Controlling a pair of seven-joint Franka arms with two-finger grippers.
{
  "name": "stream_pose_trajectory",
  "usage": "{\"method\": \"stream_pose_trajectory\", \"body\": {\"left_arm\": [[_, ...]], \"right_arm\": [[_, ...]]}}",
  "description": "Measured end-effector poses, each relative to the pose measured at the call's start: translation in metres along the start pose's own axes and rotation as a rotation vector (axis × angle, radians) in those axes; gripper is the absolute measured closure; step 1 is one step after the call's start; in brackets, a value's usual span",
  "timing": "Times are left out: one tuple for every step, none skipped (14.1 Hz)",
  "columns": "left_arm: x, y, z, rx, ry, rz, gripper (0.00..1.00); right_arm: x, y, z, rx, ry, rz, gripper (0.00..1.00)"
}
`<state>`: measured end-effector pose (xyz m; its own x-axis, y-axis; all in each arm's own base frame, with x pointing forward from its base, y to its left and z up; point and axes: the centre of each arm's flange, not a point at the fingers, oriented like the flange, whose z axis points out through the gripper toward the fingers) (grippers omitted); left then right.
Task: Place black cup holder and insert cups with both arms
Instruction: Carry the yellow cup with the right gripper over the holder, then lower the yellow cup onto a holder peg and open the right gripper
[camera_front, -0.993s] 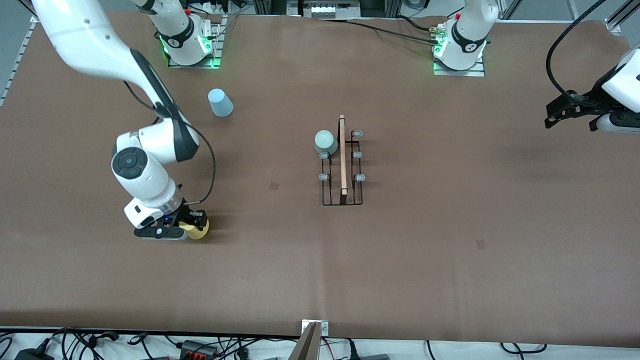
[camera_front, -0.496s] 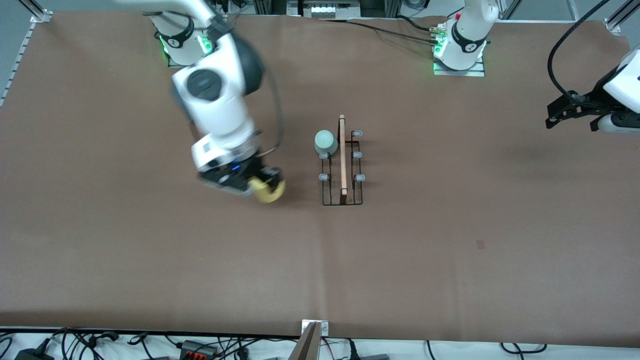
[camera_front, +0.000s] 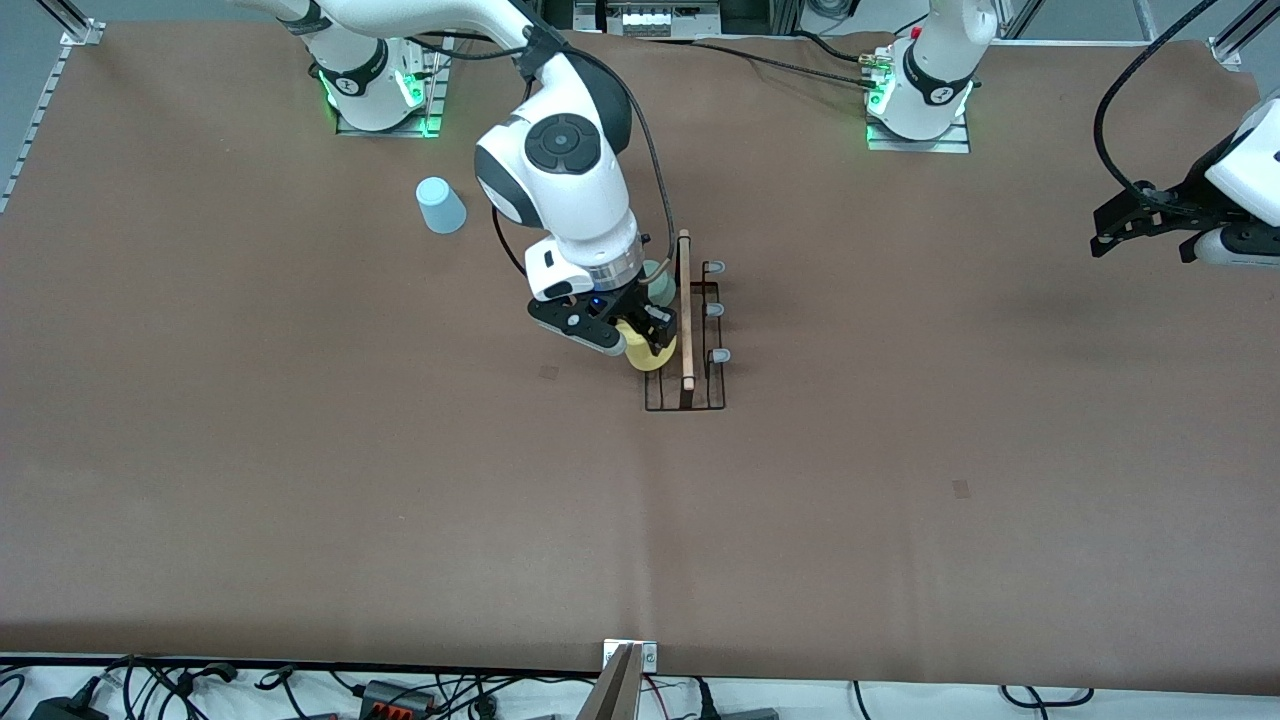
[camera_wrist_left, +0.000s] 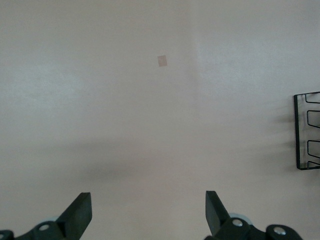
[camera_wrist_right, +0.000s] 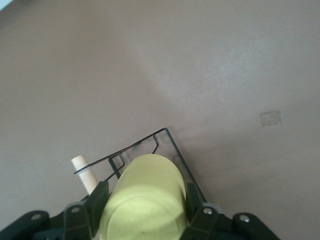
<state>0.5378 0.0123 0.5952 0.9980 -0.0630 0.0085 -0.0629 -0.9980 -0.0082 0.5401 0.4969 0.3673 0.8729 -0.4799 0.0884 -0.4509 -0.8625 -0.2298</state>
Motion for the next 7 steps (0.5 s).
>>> {"method": "stream_pose_trajectory", "body": {"left_arm": [[0.0, 0.001, 0.0, 0.0, 0.0, 0.001, 0.0], [0.0, 0.001, 0.0, 0.0, 0.0, 0.002, 0.0], [0.0, 0.001, 0.0, 0.0, 0.0, 0.002, 0.0], [0.0, 0.001, 0.0, 0.0, 0.0, 0.002, 0.0], [0.0, 0.001, 0.0, 0.0, 0.0, 0.002, 0.0], [0.0, 0.001, 0.0, 0.0, 0.0, 0.002, 0.0], [0.0, 0.001, 0.0, 0.0, 0.0, 0.002, 0.0]], "right_arm": [[-0.002, 0.0, 0.007, -0.004, -0.002, -0.003, 0.33], [-0.007, 0.0, 0.016, -0.005, -0.004, -0.012, 0.33], [-0.011, -0.001, 0.026, -0.008, -0.006, -0.021, 0.33], [-0.015, -0.001, 0.035, -0.011, -0.006, -0.029, 0.33], [-0.016, 0.0, 0.042, -0.015, -0.008, -0.032, 0.29], [-0.017, 0.001, 0.047, -0.02, -0.01, -0.034, 0.19], [-0.015, 0.002, 0.049, -0.02, -0.008, -0.035, 0.1]]}}
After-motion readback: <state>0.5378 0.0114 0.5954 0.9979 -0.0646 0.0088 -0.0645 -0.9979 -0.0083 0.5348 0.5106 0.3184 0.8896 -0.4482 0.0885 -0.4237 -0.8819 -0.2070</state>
